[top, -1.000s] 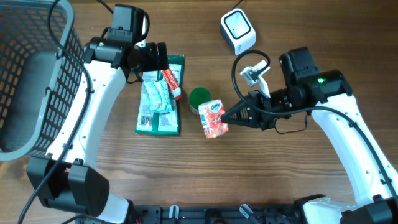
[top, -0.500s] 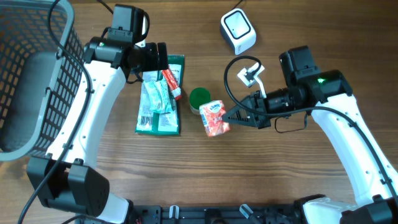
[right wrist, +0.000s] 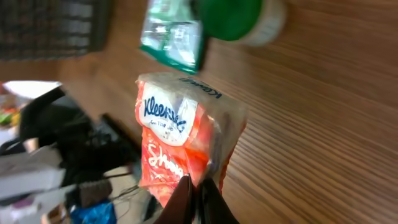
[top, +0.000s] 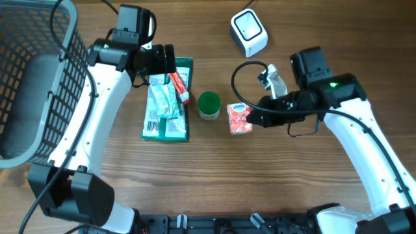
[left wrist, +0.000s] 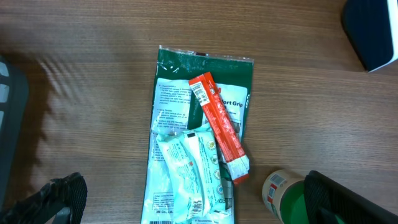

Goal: Scan the item barcode

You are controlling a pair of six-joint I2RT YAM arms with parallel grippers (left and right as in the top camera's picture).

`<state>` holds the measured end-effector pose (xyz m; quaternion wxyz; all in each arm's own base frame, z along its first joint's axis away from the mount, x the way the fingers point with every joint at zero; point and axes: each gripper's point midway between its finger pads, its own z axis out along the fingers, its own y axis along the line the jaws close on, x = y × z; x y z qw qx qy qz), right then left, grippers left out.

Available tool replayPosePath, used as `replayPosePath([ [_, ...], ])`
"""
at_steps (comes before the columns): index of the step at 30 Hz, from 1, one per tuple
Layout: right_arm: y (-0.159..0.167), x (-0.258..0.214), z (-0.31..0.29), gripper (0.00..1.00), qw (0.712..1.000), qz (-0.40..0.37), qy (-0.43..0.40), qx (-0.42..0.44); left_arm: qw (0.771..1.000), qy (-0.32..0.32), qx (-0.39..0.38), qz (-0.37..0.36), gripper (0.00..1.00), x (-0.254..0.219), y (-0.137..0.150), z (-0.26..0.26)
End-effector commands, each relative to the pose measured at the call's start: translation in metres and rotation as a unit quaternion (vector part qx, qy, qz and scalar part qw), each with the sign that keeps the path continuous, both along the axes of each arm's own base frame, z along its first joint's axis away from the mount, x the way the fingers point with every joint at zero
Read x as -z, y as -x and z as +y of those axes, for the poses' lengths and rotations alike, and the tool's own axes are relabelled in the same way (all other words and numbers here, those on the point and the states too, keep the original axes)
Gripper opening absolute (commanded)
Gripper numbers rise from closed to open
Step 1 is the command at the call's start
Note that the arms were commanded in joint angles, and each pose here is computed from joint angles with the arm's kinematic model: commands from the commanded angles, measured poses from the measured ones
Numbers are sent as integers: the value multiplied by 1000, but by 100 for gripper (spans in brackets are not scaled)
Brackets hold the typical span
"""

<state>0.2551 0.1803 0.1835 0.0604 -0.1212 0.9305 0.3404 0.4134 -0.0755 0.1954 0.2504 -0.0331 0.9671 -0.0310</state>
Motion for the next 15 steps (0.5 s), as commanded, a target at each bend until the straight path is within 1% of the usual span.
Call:
replayPosePath([
  [1,-7,14,-20,4,993,3,92,71,1000,-4,-9,1,100,3,-2,3],
  [4,-9,23,-29,4,984,9,139,112,1000,-4,-9,1,100,3,-2,3],
  [7,-8,34,-32,4,977,14,167,133,1000,-4,-9,1,100,2,-2,3],
  [11,-9,56,-31,4,975,16,166,143,1000,-4,-9,1,100,3,-2,3],
  [15,-15,86,-30,4,976,-2,158,150,1000,-4,-9,1,100,3,-2,3],
])
